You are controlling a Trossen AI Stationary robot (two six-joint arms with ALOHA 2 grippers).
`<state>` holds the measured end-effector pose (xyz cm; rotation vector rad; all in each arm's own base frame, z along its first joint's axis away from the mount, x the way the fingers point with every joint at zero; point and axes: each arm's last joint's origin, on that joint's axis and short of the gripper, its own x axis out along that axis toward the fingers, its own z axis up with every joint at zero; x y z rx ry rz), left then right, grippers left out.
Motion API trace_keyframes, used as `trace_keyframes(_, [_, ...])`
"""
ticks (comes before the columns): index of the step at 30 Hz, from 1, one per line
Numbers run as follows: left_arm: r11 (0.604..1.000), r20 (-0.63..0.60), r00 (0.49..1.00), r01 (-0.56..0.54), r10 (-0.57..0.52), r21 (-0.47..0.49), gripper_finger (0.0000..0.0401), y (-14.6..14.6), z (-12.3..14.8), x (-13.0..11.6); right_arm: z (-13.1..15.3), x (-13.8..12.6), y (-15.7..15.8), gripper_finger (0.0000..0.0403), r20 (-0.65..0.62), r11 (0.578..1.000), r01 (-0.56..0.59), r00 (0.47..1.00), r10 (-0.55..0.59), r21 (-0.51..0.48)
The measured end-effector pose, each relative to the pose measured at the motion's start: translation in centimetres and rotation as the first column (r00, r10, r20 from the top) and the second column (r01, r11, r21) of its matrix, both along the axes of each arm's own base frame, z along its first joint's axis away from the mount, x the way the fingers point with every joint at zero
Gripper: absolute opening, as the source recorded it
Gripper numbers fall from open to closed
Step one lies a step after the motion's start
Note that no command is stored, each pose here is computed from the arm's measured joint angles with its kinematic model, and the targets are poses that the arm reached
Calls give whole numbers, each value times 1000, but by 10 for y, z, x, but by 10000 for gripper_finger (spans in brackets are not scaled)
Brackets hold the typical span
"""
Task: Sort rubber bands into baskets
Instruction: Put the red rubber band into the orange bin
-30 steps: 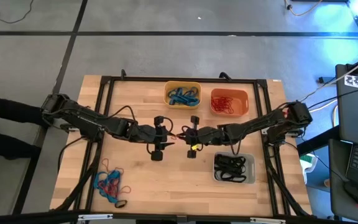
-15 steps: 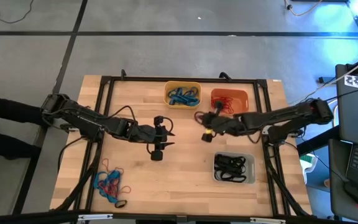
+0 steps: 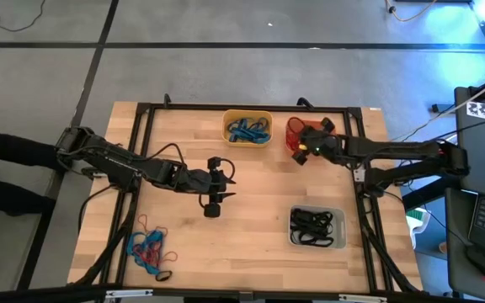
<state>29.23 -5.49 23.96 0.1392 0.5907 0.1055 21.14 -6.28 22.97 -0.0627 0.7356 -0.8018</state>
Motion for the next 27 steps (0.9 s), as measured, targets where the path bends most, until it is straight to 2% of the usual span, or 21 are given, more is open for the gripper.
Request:
trace_keyframes(5, [1000,1,1000,-2,2,-1,152,0,0,0,-24,-11,-16,7,-20,995,90,996,-89,32])
trace_keyframes(9, [1000,1,1000,-2,2,-2,153,0,0,0,-31,-17,-25,8,-18,986,156,988,-156,54])
trace_keyframes(16, [999,6,1000,-17,17,-38,153,-2,0,0,-31,-17,-26,13,7,984,151,988,-152,95])
trace_keyframes(19, [998,9,1000,-11,11,-65,153,-9,0,-2,-32,-17,-26,42,22,980,162,986,-165,113])
trace_keyframes(27, [994,19,999,42,-41,-100,153,-39,0,-10,-32,-17,-26,170,49,972,186,980,-195,143])
